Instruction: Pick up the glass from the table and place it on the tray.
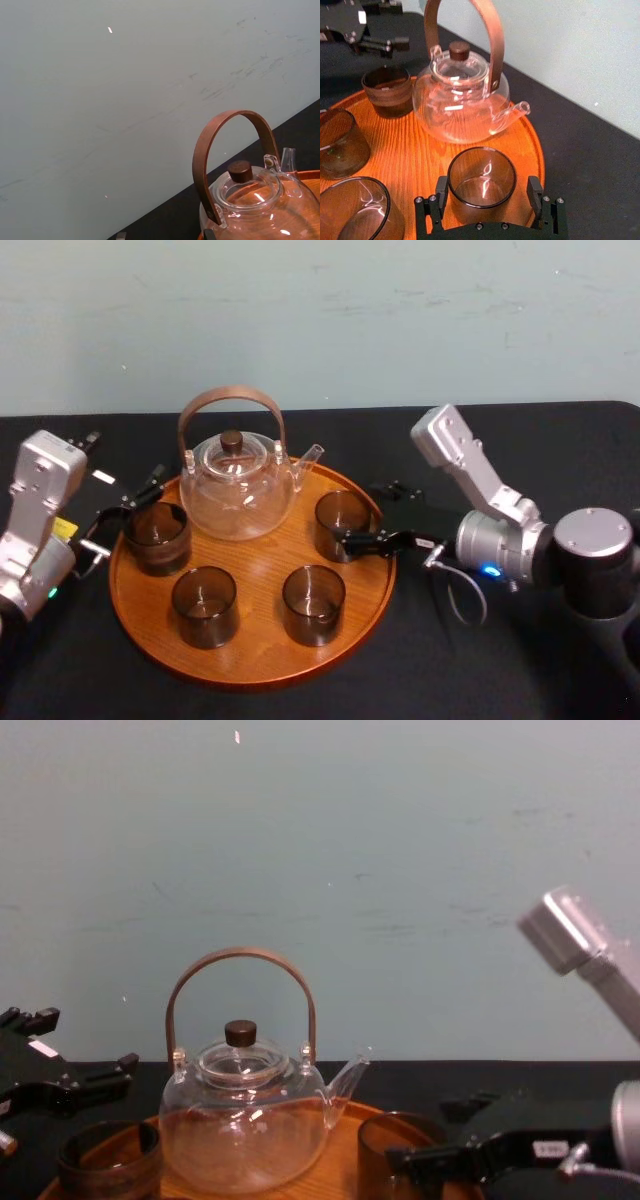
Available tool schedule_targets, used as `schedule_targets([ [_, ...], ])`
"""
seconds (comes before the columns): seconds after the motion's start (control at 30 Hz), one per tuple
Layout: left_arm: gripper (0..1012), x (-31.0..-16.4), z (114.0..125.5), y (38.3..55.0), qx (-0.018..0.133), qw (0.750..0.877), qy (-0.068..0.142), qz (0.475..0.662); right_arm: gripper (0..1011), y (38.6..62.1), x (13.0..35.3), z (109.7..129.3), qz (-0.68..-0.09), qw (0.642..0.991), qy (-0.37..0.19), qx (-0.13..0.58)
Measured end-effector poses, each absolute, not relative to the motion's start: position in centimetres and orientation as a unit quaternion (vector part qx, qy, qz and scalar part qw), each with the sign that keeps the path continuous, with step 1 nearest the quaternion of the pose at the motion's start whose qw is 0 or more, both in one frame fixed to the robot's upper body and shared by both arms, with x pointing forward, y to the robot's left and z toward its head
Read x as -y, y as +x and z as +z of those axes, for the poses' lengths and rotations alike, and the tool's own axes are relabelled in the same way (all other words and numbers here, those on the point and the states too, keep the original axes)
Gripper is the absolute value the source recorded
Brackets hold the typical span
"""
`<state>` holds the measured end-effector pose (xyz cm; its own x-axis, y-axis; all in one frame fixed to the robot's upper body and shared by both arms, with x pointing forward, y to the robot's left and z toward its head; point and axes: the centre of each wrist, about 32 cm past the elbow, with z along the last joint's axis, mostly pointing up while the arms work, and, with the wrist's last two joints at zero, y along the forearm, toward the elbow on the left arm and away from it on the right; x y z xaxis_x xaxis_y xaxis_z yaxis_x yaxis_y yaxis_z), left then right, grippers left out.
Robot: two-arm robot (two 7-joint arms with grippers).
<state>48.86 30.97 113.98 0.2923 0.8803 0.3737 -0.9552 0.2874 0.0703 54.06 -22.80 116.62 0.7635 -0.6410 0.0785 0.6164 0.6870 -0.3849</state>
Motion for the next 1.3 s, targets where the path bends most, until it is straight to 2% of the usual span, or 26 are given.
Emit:
schedule_targets([
  [0.33, 1001, -31.0, 114.0, 48.9, 0.132, 0.791, 0.142, 0.58, 1002, 52.6, 24.6, 118.7, -0.354, 0.921, -0.165, -0.009],
  [0.73, 1001, -31.0, 114.0, 48.9, 0.132, 0.791, 0.142, 0.58, 1002, 50.2, 27.2, 120.0, -0.368, 0.917, -0.153, 0.001],
  [1.0, 1001, -31.0, 114.0, 48.9, 0.132, 0.791, 0.142, 0.58, 1002, 48.7, 29.6, 120.2, -0.403, 0.904, -0.142, 0.0],
  [1.3, 1001, -31.0, 114.0, 48.9, 0.132, 0.791, 0.142, 0.58, 1002, 47.6, 30.4, 119.2, -0.472, 0.872, -0.13, 0.009],
])
